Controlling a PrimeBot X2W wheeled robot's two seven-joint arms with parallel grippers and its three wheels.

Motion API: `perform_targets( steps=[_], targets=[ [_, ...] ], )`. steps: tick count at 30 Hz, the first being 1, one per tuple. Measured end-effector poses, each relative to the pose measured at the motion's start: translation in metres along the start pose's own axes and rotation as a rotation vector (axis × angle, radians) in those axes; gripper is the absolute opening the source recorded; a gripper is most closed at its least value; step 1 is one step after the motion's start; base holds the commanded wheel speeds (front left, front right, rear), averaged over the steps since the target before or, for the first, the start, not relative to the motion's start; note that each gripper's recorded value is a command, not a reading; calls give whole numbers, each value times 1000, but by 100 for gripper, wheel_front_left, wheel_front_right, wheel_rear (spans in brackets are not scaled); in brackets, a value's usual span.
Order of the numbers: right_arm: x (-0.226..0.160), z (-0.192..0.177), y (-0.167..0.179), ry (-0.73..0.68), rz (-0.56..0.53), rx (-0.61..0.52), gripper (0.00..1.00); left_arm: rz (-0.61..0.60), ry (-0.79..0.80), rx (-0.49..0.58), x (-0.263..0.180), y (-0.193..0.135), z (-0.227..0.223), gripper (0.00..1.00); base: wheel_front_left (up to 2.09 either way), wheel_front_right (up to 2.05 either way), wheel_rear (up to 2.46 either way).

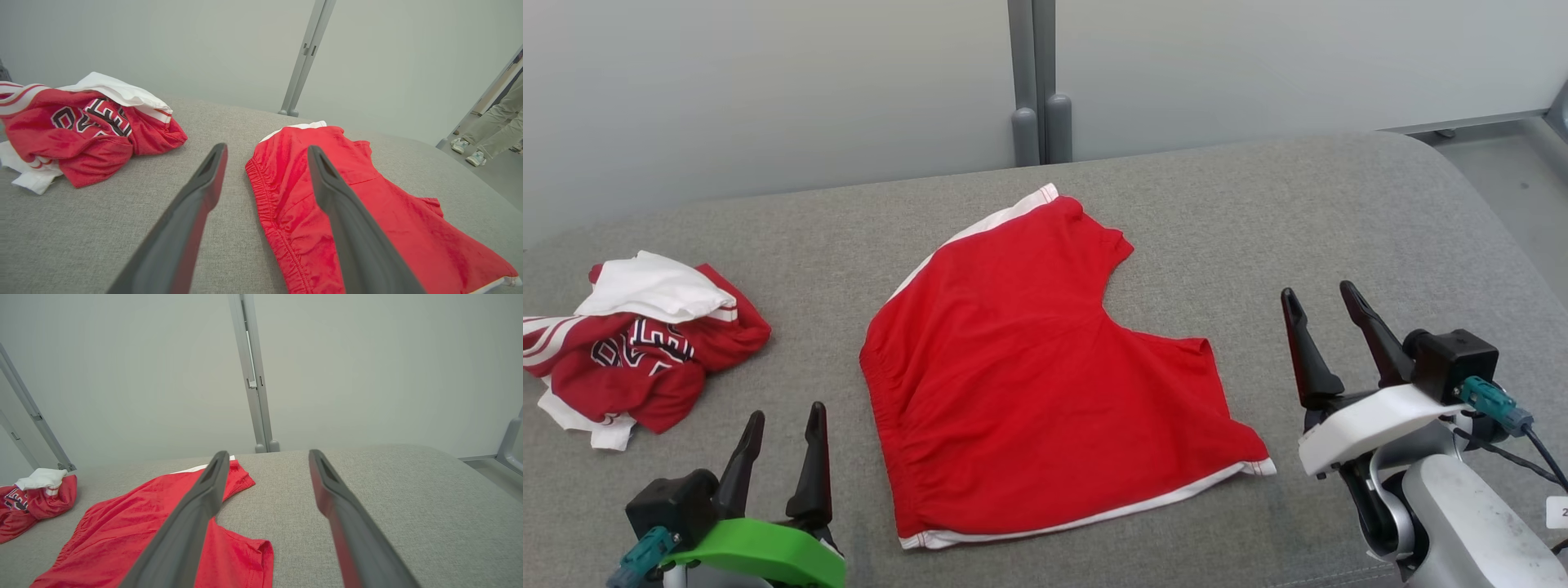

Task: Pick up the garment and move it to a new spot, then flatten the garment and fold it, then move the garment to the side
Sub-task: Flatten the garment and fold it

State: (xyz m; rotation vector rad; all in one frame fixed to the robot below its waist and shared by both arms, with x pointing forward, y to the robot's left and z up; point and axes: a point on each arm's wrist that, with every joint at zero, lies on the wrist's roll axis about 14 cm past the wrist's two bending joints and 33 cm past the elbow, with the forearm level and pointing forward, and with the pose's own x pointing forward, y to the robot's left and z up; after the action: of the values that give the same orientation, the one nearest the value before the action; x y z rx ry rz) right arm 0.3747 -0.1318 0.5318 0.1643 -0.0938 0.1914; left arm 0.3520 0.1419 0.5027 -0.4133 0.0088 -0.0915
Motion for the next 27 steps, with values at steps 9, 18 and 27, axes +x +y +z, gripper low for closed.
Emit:
perform_targets(
  steps=[9, 18, 27],
  targets=[
    [-4, -6, 0, 13, -9, -24, 100, 39, -10, 24, -4, 8, -1, 100, 0, 0, 0],
    [-7, -10, 0, 16, -24, -12, 100, 52, -13, 30, -6, 7, -4, 100, 0, 0, 0],
    [-5, -10, 0, 15, -30, -10, 100, 59, -9, 29, -8, 5, -8, 100, 0, 0, 0]
  ],
)
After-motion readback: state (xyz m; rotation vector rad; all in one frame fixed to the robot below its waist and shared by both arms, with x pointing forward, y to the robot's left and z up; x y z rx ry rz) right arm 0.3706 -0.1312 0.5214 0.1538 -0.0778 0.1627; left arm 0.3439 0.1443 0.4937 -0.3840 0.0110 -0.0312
